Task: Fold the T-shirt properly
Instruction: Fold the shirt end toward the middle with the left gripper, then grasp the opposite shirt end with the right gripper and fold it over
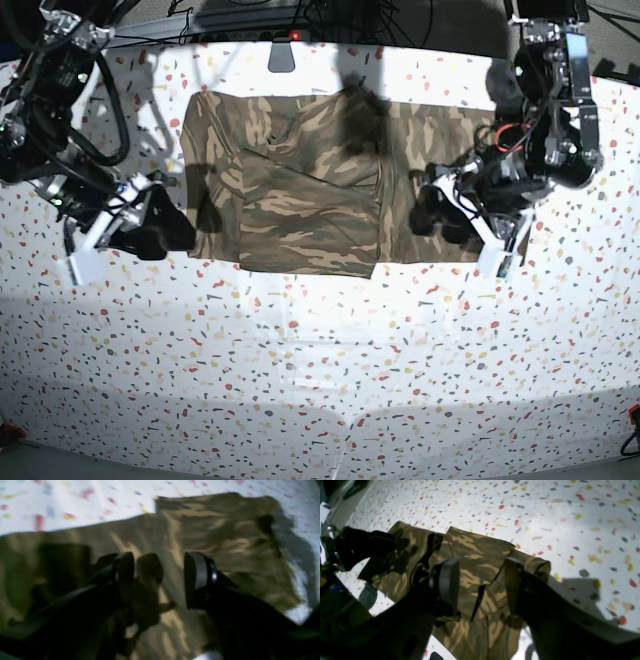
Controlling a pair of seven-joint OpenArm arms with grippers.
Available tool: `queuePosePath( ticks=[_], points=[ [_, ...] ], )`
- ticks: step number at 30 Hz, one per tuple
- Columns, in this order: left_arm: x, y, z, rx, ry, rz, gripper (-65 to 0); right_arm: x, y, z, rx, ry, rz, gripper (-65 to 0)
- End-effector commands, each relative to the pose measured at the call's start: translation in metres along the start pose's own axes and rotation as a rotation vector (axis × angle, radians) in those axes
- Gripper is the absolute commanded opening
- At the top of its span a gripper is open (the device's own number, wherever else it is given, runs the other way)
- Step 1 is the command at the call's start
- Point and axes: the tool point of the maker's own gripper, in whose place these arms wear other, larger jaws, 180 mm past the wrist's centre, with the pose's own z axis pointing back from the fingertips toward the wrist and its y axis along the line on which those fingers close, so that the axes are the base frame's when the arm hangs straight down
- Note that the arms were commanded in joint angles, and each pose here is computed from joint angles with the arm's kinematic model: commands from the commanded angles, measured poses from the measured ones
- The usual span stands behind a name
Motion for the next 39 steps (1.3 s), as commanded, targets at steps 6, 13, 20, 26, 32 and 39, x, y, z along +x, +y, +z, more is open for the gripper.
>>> queuePosePath(
  ticks=[6,13,20,26,32,39],
  points=[
    [0.022,0.023,0.005,0.138,-0.085,-0.118,-33.9,-0.008,-0.011,0.017,-0.023,0.053,0.058,-17.9],
    [0.016,0.026,0.006,0.155,-0.077,-0.116,-33.9,-0.052,-0.053,0.008,-0.095,0.165,-0.147,-17.9],
    [0.007,0.025,0.006,0.154,-0.061,-0.109,-33.9,-0.083,-0.069,-0.004,-0.041,0.264,-0.317,-18.0],
    [0.008,0.025,0.006,0.154,-0.063,-0.109,-33.9,-0.102,-0.056,-0.018,-0.002,0.279,-0.394,-18.1],
    [0.008,0.025,0.006,0.154,-0.062,-0.11,-33.9,-0.117,-0.046,-0.035,-0.007,0.273,-0.452,-18.1],
    [0.008,0.025,0.006,0.154,-0.062,-0.11,-33.9,-0.127,-0.02,-0.053,0.06,0.314,-0.453,-18.1]
  ],
)
